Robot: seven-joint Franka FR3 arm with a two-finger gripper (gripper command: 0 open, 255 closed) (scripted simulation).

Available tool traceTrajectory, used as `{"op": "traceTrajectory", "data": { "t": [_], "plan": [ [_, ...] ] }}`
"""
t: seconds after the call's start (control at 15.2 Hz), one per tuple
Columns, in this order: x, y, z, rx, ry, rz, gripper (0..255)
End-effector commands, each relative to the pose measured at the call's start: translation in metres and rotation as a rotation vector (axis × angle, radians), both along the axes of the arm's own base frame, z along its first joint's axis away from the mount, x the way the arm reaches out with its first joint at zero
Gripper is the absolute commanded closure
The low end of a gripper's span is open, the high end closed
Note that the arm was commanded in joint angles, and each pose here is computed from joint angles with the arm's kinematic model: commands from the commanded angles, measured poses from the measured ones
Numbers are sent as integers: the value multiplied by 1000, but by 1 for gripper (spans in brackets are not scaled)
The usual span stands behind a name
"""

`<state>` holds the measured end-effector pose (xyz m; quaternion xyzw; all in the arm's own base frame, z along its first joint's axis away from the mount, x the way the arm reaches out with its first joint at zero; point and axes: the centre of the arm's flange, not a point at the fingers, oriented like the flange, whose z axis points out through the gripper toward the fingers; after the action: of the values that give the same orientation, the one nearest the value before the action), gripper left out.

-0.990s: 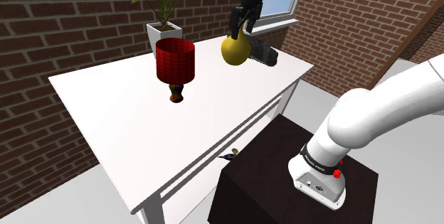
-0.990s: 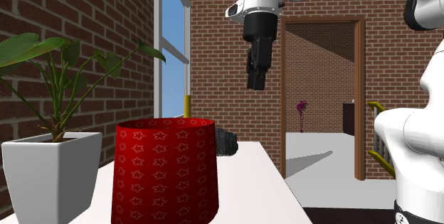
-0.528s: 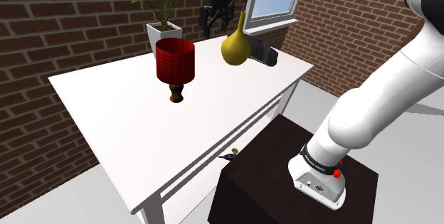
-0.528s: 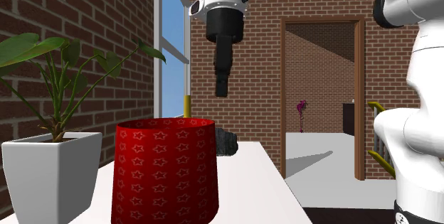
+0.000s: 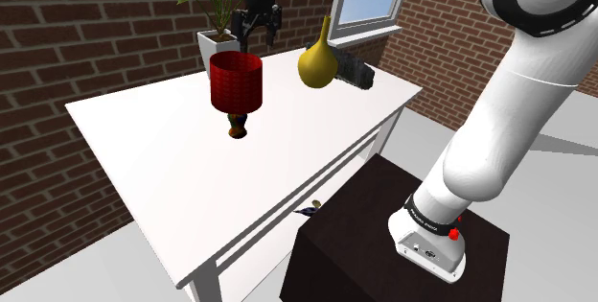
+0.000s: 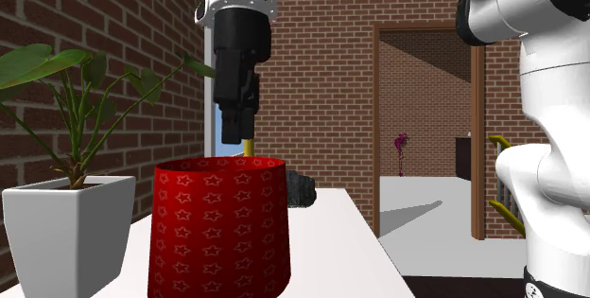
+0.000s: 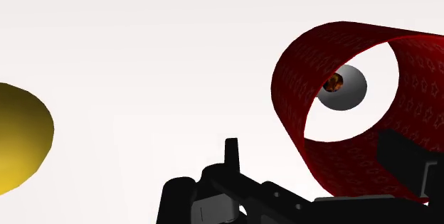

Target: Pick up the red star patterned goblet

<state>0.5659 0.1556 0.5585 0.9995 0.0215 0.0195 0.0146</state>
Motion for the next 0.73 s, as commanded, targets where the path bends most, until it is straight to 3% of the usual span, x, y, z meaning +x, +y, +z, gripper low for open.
{"op": "traceTrajectory", "data": {
  "t": [0.0, 0.46, 0.53, 0.66],
  "plan": [
    [2, 3, -9, 1, 0, -1, 0],
    [2, 3, -38, 1, 0, -1, 0],
    [1, 3, -39, 1, 0, -1, 255],
    [1, 3, -38, 1, 0, -1, 255]
  ]
}}
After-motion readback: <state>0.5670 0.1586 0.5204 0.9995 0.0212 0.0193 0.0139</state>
